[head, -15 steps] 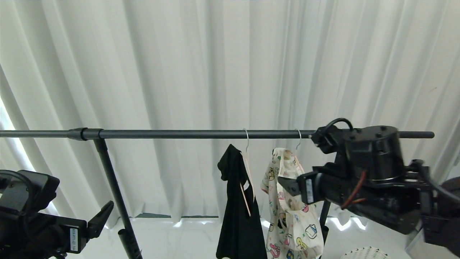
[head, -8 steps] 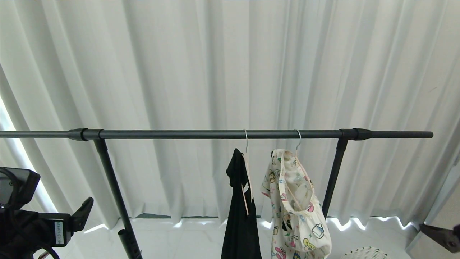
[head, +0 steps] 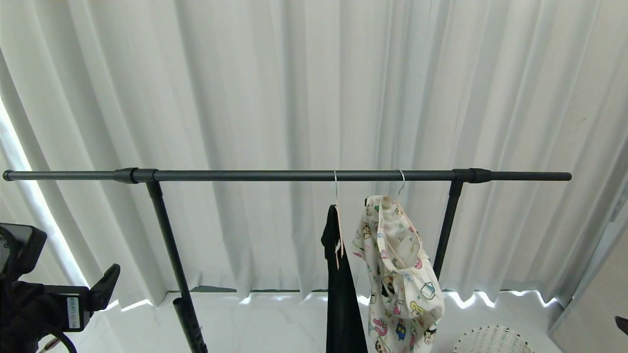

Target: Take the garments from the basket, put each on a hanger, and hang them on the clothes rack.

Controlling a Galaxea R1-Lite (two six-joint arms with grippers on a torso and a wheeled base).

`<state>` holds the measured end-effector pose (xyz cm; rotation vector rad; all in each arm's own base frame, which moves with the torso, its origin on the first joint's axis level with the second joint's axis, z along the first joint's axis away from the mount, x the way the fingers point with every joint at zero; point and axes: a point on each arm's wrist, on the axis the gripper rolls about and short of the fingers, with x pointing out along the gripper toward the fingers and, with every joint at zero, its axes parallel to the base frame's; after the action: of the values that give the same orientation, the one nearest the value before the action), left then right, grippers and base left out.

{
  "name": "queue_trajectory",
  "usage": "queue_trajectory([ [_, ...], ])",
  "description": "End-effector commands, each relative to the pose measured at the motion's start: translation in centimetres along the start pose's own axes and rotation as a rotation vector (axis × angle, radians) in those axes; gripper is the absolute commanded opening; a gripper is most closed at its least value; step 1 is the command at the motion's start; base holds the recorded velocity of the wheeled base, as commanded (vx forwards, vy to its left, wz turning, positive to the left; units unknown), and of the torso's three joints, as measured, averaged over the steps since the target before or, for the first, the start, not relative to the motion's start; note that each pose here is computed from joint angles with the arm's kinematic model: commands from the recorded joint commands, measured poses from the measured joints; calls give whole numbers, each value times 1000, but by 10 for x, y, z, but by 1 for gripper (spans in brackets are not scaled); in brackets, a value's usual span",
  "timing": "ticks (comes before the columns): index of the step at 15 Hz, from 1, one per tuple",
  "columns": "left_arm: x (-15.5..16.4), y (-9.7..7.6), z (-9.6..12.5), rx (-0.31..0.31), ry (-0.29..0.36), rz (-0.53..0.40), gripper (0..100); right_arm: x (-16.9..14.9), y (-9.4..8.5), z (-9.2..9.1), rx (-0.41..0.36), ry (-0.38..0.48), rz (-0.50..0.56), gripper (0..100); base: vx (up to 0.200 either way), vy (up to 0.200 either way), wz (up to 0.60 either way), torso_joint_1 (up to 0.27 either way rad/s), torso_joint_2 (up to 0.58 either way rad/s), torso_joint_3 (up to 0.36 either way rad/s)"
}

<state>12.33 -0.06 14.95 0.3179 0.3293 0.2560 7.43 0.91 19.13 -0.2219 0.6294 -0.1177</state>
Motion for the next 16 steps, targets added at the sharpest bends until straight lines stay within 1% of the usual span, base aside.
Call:
queue_trajectory([
  [1, -1, 0, 0, -2, -5, 2, 100, 5, 1, 2, 0, 22, -9, 100, -200, 0, 0, -2, 7, -2],
  [8, -1, 0, 0, -2, -6, 1, 100, 8, 1, 2, -3, 30, -16, 100, -200, 0, 0, 0, 2, 4],
  [13, -4, 2, 0, 1, -18, 4, 100, 7, 0, 2, 3, 28, -25, 100, -200, 0, 0, 1, -1, 3],
  [14, -8, 3, -2, 24, -27, 8, 100, 6, 0, 2, 7, 25, -30, 100, 0, 0, 0, 0, 0, 0],
  [16, -13, 3, -7, 44, -33, 9, 100, 7, -1, 4, 8, 11, -32, 100, 0, 0, 0, 0, 0, 0],
])
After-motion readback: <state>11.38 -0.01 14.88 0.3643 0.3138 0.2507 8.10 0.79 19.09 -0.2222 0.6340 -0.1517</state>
